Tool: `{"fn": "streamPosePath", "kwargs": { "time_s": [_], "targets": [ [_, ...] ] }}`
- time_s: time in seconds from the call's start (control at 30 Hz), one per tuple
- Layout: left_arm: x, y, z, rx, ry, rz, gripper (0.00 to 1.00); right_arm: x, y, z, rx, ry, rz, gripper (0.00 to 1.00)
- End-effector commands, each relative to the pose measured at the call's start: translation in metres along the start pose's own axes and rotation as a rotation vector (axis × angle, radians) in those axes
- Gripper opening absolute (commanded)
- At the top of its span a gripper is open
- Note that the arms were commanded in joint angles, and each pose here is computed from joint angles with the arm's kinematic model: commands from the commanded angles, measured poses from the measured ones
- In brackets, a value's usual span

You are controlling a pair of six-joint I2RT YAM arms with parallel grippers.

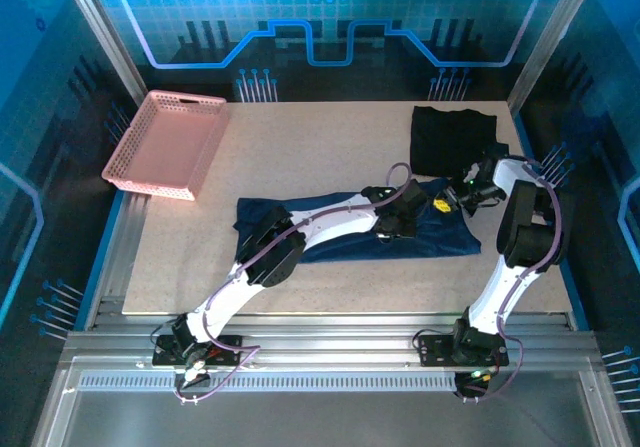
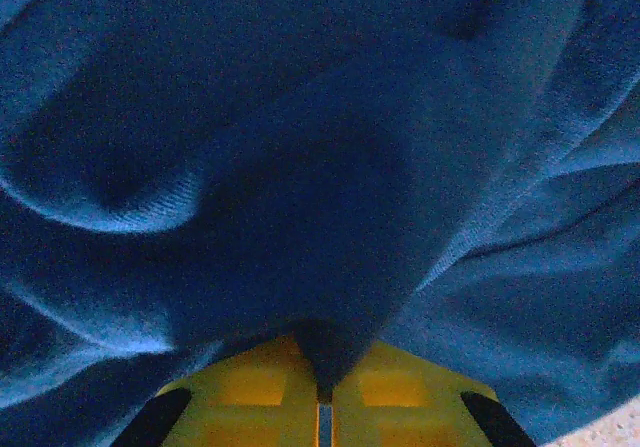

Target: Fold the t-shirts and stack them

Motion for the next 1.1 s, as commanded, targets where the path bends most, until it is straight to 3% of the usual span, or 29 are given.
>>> {"fn": "streamPosePath", "kwargs": {
  "time_s": [0.0,0.27,1.07],
  "targets": [
    [-0.037,-0.010,-0.015,0.048,0.053,-0.039,0.10,-0.016,0.012,-0.002,-0.011,0.010,0.003,0.00],
    [-0.059,0.004,-0.006,0.047,0.082,-0.015,0.08,-0.032,0.040,-0.013,-0.003,0.060,0.016,0.00],
    [-0.053,0.057,0.033,0.025,0.064,0.108,0.08,-0.023,0.127,-0.052,0.053,0.133,0.131,0.00]
  ]
}}
Point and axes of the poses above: each hand's point on the last joint's axis, 136 mm out from that joint toward the fingers, its own x axis out along the fingers, its own z axis along the line the jaws close on, y = z × x, the point moved 1 cm from there along -x, back along the fingers, and after that the axes turned 5 degrees about -x, right-handed, at the moved point
